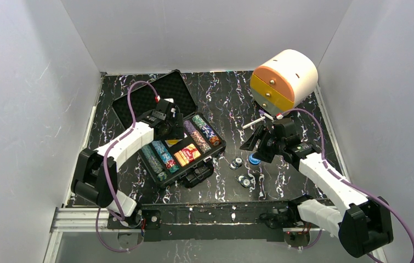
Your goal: Pack up texas hold em set
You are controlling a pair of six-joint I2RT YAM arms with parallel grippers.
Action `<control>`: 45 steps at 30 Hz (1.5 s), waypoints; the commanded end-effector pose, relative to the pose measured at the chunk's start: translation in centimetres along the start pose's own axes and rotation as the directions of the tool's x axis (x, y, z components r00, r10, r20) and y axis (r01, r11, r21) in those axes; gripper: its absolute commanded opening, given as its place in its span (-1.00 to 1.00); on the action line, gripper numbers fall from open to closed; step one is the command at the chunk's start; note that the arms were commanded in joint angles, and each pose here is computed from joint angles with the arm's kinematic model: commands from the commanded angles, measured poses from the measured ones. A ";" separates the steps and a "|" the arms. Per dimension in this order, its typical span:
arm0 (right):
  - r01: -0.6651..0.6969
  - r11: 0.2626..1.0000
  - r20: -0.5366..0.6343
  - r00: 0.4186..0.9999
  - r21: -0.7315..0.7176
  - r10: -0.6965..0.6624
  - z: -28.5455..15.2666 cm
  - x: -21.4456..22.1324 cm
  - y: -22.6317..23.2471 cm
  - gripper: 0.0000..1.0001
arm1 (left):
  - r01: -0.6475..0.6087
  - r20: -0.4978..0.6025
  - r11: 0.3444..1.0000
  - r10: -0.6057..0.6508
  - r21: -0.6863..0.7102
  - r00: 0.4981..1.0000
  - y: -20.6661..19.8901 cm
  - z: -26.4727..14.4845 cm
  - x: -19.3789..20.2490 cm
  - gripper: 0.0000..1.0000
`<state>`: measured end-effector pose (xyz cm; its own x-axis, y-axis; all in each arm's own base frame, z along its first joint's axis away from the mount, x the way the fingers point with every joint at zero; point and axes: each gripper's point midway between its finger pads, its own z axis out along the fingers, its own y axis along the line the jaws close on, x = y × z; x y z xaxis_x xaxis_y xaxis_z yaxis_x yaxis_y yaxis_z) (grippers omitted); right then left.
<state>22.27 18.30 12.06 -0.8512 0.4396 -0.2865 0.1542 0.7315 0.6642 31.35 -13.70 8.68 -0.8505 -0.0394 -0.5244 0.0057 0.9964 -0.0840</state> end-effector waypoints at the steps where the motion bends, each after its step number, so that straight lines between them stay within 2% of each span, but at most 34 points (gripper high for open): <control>1: 0.051 0.999 0.027 0.998 0.011 -0.052 -0.4 -1.1 0.6 0.54 | 0.001 0.101 1.000 -0.003 0.014 0.995 -0.3 -3.0 -2.9 0.53; 9: 0.115 0.952 -0.003 0.993 0.282 -0.120 0.7 -1.9 -4.4 0.57 | -0.030 0.262 0.992 -0.002 0.119 0.965 -1.2 -7.7 -5.5 0.71; 13: 0.140 0.906 0.024 0.986 0.400 -0.163 1.1 -2.7 -6.1 0.60 | -0.065 0.365 0.981 -0.005 0.180 0.931 -1.6 -9.8 -6.4 0.95; 18: 0.159 0.830 -0.004 0.983 0.534 -0.186 1.7 -3.3 -7.8 0.63 | -0.096 0.457 0.960 -0.036 0.262 0.889 -2.0 -11.7 -5.8 0.96; 21: 0.173 0.813 -0.032 0.982 0.557 -0.187 2.7 -3.3 -8.0 0.63 | -0.077 0.499 0.947 -0.095 0.312 0.861 -2.3 -12.9 -6.1 0.96; 27: 0.217 0.766 -0.108 0.976 0.605 -0.191 4.3 -2.5 -8.4 0.59 | -0.041 0.546 0.944 -0.153 0.327 0.824 -1.8 -14.5 -6.7 0.96; 34: 0.258 0.725 -0.187 0.966 0.639 -0.179 5.5 -1.3 -9.0 0.50 | -0.056 0.560 0.941 -0.151 0.335 0.815 -1.7 -15.2 -6.5 0.96; 42: 0.251 0.707 -0.201 0.967 0.661 -0.155 5.8 -0.4 -10.3 0.24 | -0.052 0.559 0.939 -0.157 0.339 0.814 -1.7 -15.3 -6.4 0.96; 45: 0.253 0.707 -0.196 0.967 0.660 -0.163 5.9 -0.4 -10.5 0.20 | -0.051 0.558 0.938 -0.159 0.343 0.814 -1.7 -15.4 -6.4 0.96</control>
<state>24.40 14.26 1.83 -0.9446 0.2086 -0.2536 0.2192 0.9756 -0.0138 29.08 -14.01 24.92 -0.4110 -0.2232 -0.8839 0.2194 0.9168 -0.3335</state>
